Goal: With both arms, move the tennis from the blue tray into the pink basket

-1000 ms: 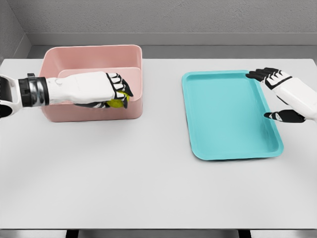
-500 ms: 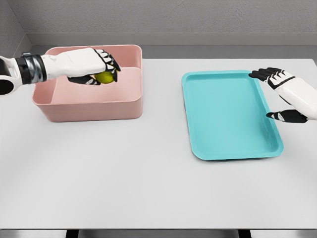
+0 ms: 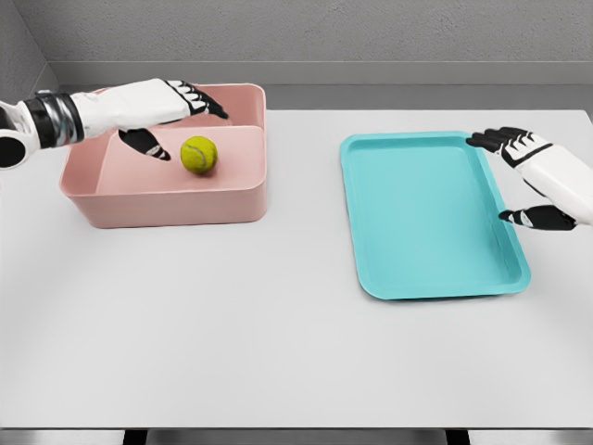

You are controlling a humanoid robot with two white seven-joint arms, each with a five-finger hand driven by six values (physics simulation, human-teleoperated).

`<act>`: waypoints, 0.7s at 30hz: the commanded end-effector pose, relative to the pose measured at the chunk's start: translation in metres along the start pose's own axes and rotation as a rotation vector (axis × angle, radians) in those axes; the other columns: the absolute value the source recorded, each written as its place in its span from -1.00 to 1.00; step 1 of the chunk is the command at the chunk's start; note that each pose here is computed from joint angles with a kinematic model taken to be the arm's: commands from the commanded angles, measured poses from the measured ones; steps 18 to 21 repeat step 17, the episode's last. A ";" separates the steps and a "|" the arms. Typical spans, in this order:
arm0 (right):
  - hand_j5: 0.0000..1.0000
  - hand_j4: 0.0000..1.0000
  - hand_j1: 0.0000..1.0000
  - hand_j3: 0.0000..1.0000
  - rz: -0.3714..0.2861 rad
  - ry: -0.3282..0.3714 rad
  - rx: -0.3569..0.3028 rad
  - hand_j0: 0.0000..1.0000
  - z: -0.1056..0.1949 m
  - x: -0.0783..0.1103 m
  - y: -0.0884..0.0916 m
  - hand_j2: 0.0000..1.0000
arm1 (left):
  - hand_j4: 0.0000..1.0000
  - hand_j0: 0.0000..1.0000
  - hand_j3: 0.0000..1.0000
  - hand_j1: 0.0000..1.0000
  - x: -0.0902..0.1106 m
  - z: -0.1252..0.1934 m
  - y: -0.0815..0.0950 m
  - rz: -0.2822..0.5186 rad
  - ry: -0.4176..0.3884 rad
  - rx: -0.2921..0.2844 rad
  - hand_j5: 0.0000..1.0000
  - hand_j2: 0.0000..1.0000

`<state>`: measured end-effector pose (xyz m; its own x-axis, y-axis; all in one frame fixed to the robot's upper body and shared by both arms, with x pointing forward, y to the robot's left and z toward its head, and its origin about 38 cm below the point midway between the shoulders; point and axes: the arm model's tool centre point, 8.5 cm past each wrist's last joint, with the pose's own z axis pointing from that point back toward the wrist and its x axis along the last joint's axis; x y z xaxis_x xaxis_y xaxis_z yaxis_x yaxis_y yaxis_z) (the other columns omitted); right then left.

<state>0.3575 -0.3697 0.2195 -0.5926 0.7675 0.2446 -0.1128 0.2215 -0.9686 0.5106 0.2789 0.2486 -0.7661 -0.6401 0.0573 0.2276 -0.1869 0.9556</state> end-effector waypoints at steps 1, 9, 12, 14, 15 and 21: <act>1.00 1.00 1.00 1.00 -0.007 -0.003 -0.006 1.00 0.000 0.001 0.000 1.00 | 1.00 1.00 1.00 1.00 -0.011 0.020 0.005 0.042 0.027 0.031 1.00 1.00; 1.00 1.00 1.00 1.00 -0.005 -0.001 -0.007 1.00 0.000 0.000 -0.001 1.00 | 1.00 1.00 1.00 1.00 -0.046 0.095 -0.004 0.149 0.145 0.064 1.00 1.00; 1.00 1.00 1.00 1.00 -0.006 0.001 -0.004 1.00 0.001 0.000 0.000 1.00 | 1.00 1.00 1.00 1.00 -0.056 0.120 -0.007 0.157 0.196 0.070 1.00 1.00; 1.00 1.00 1.00 1.00 -0.007 0.002 -0.004 1.00 0.001 -0.001 0.000 1.00 | 1.00 1.00 1.00 1.00 -0.064 0.146 -0.005 0.156 0.245 0.070 1.00 1.00; 1.00 1.00 1.00 1.00 -0.007 0.002 -0.004 1.00 0.001 -0.001 0.000 1.00 | 1.00 1.00 1.00 1.00 -0.067 0.155 -0.007 0.172 0.260 0.074 1.00 1.00; 1.00 1.00 1.00 1.00 -0.007 0.002 -0.004 1.00 0.001 -0.001 0.000 1.00 | 1.00 1.00 1.00 1.00 -0.068 0.158 -0.006 0.173 0.265 0.080 1.00 1.00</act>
